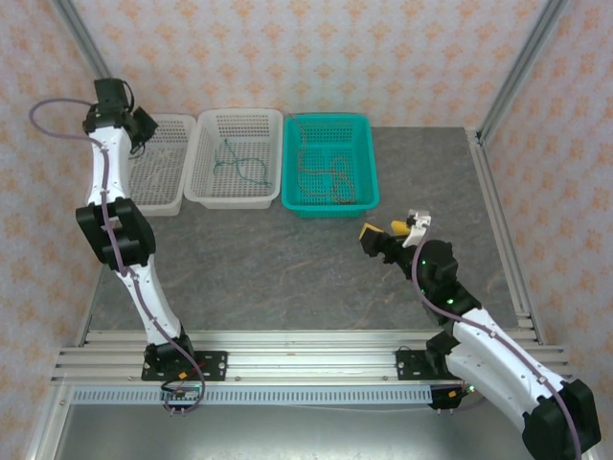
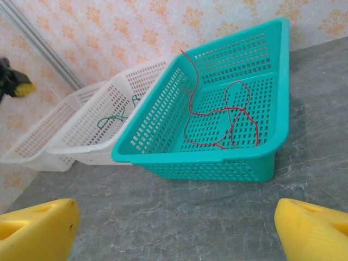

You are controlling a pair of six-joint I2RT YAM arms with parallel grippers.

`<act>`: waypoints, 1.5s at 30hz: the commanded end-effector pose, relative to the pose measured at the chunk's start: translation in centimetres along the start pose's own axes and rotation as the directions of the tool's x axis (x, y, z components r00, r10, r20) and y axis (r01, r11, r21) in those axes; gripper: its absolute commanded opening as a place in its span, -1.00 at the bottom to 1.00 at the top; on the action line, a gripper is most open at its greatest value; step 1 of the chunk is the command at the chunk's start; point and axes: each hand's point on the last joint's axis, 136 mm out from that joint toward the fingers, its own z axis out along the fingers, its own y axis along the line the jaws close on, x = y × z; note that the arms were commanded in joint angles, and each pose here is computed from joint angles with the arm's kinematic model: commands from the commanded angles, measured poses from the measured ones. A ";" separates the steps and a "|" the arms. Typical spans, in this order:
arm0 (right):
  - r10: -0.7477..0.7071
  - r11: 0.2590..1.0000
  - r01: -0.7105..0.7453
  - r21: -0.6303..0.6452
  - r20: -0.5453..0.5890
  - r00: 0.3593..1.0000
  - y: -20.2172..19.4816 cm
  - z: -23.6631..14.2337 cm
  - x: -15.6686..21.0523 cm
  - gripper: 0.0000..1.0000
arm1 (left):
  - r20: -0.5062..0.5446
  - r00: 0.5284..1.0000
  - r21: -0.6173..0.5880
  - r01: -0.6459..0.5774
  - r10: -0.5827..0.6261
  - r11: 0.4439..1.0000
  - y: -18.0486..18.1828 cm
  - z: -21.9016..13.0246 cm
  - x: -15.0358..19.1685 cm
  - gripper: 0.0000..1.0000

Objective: Untangle the cables

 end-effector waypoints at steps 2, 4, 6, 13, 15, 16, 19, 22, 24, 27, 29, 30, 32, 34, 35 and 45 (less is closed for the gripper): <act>-0.001 1.000 0.002 -0.011 0.044 0.999 0.8 -0.4 -2.0 0.87 | 0.018 0.999 -0.120 0.030 -0.028 0.992 3.3 1.0 -0.2 -1.00; 0.000 1.000 0.000 -0.009 0.047 0.999 0.8 -0.5 -2.0 0.86 | 0.016 0.998 -0.136 0.057 -0.055 0.989 4.0 0.9 -0.2 -0.63; 0.000 1.000 0.000 -0.002 0.050 0.999 0.7 -0.6 -2.1 0.86 | 0.031 0.998 -0.121 0.064 -0.060 0.991 4.0 0.1 -0.6 -0.04; -0.066 0.993 0.055 0.102 0.111 0.992 -0.7 -1.2 -3.8 0.87 | 0.188 0.973 0.104 0.114 -0.132 0.988 0.7 -10.1 -1.8 0.40; -0.097 0.982 0.073 0.172 0.131 0.987 -1.7 -1.4 -4.5 0.87 | 0.234 0.960 0.172 0.116 -0.155 0.978 0.2 -13.3 -1.1 0.44; -0.113 0.969 0.077 0.233 0.143 0.983 -2.6 -1.6 -4.9 0.87 | 0.255 0.953 0.206 0.109 -0.161 0.972 -0.1 -15.0 -0.5 0.48; -0.171 0.874 0.078 0.479 0.154 0.973 -6.7 -2.7 -6.0 0.88 | 0.311 0.945 0.240 0.023 -0.099 0.970 -0.9 -18.8 2.8 0.58; -0.233 0.744 0.105 0.660 0.109 0.966 -10.1 -3.5 -6.6 0.89 | 0.364 0.928 0.207 -0.162 0.078 0.965 -2.3 -20.8 7.9 0.63; -0.228 0.686 0.097 0.721 0.086 0.970 -12.1 -3.3 -6.7 0.89 | 0.375 0.906 0.184 -0.282 0.198 0.942 -2.9 -20.8 11.6 0.65; -0.186 0.616 0.060 0.786 0.070 0.980 -15.5 -2.7 -6.4 0.89 | 0.400 0.830 0.103 -0.462 0.388 0.881 -2.6 -19.4 16.5 0.73; -0.156 0.587 0.035 0.809 0.071 0.985 -17.6 -2.1 -5.9 0.89 | 0.413 0.774 0.084 -0.557 0.480 0.826 -2.3 -18.0 19.3 0.77; -0.138 0.579 0.015 0.815 0.080 0.987 -18.6 -1.7 -5.6 0.89 | 0.424 0.749 0.070 -0.588 0.510 0.806 -1.9 -17.2 20.5 0.81; -0.103 0.569 0.011 0.822 0.058 0.993 -20.7 -0.4 -4.4 0.90 | 0.442 0.708 0.063 -0.637 0.551 0.768 -1.3 -16.0 22.2 0.88; -0.100 0.572 0.039 0.820 0.022 0.995 -21.9 1.2 -4.8 0.90 | 0.455 0.694 0.031 -0.639 0.558 0.769 0.2 -14.7 23.1 0.97; -0.125 0.582 0.063 0.811 0.012 0.992 -22.3 2.1 -4.9 0.90 | 0.458 0.688 0.014 -0.639 0.563 0.769 0.9 -14.3 23.4 0.97; -0.163 0.537 0.207 0.818 -0.140 0.977 -23.5 2.3 -4.1 0.94 | 0.475 0.634 -0.168 -0.615 0.610 0.770 4.7 -10.0 23.8 1.00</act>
